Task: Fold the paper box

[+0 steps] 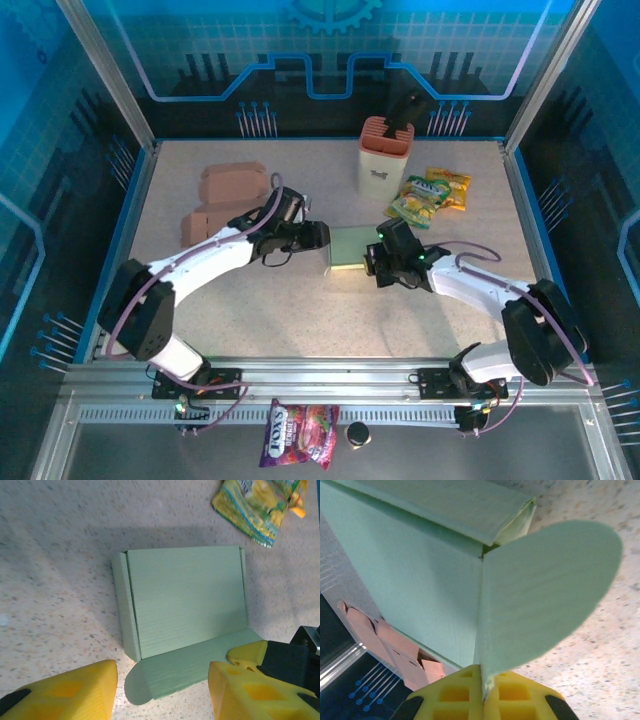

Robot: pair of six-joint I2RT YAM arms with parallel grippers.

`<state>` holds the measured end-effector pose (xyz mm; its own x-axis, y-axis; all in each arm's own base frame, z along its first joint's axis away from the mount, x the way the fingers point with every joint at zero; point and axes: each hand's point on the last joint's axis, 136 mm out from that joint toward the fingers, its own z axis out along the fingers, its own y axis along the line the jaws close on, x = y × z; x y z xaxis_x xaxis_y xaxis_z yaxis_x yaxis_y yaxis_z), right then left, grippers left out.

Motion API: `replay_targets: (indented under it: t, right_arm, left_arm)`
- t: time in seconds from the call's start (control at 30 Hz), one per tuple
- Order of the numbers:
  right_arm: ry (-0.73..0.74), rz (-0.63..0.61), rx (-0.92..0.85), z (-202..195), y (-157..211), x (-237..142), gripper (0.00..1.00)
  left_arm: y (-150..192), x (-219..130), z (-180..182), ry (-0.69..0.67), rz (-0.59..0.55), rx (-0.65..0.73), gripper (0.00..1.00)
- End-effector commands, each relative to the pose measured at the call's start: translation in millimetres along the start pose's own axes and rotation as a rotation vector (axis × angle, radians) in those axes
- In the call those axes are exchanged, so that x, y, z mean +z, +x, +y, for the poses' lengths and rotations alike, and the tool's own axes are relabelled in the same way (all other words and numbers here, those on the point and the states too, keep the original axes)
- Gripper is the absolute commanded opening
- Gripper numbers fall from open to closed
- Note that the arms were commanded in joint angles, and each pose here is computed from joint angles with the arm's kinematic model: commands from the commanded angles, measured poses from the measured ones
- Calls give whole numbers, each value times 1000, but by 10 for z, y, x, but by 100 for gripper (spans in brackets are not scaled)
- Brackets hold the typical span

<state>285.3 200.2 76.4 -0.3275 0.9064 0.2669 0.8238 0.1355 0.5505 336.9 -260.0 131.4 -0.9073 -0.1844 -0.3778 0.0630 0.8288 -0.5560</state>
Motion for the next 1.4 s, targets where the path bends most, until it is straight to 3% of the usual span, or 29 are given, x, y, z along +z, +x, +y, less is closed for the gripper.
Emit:
replay_targets:
  t: [0.0, 0.13, 0.23, 0.43, 0.7, 1.0, 1.17, 1.37]
  right_arm:
    - [-9, 11, -60, -95, -47, -25, 17]
    - [25, 33, -68, -237, -146, -19, 35]
    - [26, 61, -99, -254, -202, -62, 42]
    - [7, 43, -303, -97, -369, -476, 59]
    - [-101, 51, -602, 227, -637, -734, 62]
    - [-116, 219, -919, 464, -670, -393, 61]
    - [-157, 279, -966, 592, -656, -231, 62]
    - [-114, 322, -980, 484, -719, -42, 65]
  left_arm:
    - [177, 91, -35, 22, 134, -42, 50]
    - [189, 227, 12, 2, 169, -55, 50]
    - [178, 317, 21, -8, 190, -42, 49]
    - [160, 457, 120, -42, 218, -43, 48]
    - [204, 530, 209, -44, 244, -66, 46]
    - [245, 651, 226, -19, 257, -88, 41]
    - [293, 696, 284, -29, 262, -96, 39]
    - [254, 760, 255, 7, 235, -95, 36]
